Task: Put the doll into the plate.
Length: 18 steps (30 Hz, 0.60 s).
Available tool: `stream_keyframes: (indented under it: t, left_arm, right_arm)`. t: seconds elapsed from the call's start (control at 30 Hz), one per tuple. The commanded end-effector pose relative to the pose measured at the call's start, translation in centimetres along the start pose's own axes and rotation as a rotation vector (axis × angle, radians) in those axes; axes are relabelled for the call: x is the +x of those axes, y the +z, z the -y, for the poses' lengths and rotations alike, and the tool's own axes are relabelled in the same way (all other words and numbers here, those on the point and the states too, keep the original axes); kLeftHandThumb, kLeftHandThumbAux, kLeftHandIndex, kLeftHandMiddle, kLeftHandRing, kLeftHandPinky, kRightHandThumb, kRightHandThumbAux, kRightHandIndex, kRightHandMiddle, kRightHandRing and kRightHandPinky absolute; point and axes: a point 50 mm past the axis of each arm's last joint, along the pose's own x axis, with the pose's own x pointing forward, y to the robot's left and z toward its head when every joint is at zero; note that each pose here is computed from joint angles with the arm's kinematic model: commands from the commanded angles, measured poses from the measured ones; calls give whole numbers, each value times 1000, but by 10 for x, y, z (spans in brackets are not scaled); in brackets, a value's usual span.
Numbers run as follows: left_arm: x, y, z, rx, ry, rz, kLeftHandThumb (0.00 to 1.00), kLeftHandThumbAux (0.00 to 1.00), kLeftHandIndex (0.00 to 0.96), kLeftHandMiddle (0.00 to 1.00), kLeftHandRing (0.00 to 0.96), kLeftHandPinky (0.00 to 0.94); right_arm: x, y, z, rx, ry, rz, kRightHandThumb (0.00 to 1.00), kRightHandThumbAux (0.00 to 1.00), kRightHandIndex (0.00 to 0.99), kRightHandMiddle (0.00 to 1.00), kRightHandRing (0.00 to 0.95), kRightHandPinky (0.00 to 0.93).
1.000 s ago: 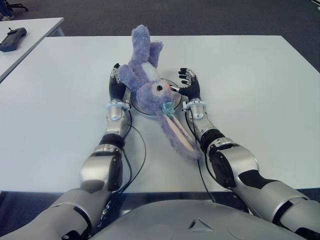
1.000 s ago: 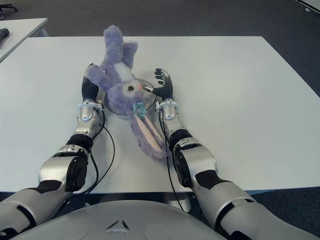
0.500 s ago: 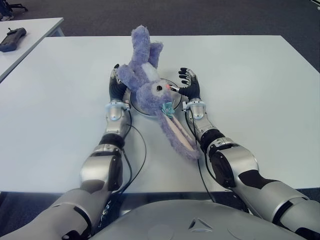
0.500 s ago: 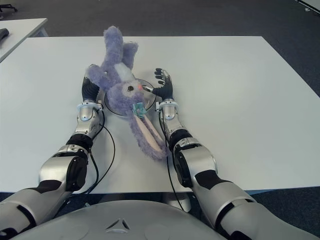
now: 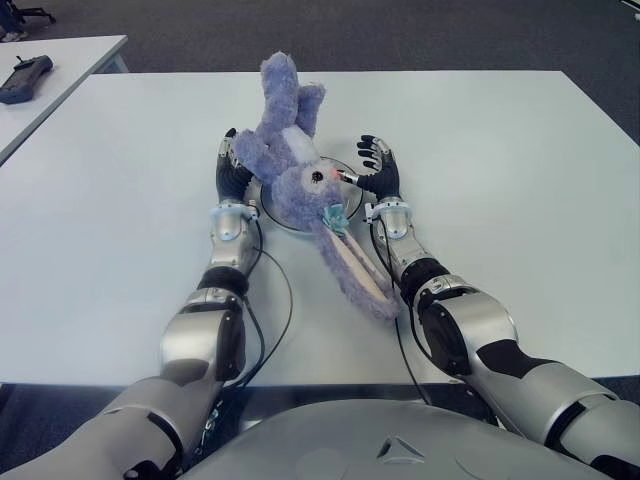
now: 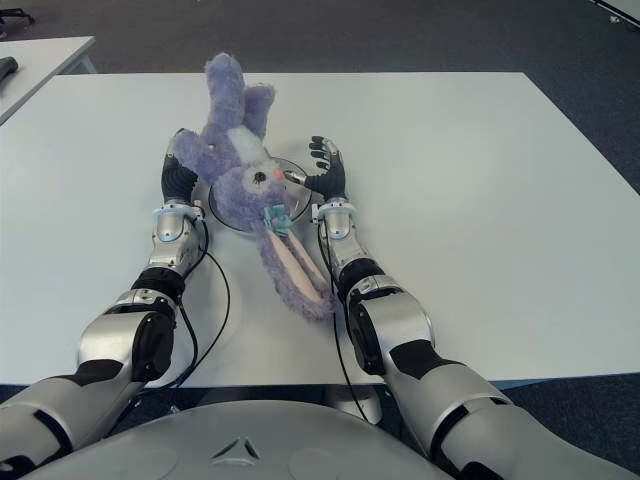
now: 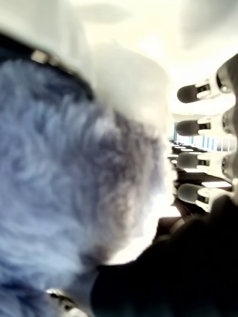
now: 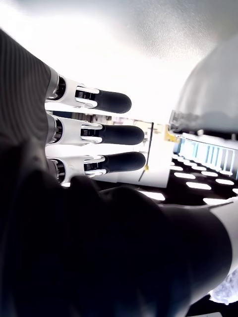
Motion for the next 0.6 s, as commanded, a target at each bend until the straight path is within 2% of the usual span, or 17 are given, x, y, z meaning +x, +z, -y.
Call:
stream_keyframes:
  t: [0.03, 0.6]
  left_arm:
    - [-99, -116, -27, 1, 80, -531, 0, 701, 0, 0, 0, 20]
    - [-98, -116, -26, -2, 87, -534, 0, 707, 0, 0, 0, 19]
  right_arm:
    - [-76, -87, -13, -30, 44, -370, 0, 952, 196, 255, 233, 224]
    - [-76, -87, -13, -25, 43, -374, 0, 951, 191, 255, 237, 234]
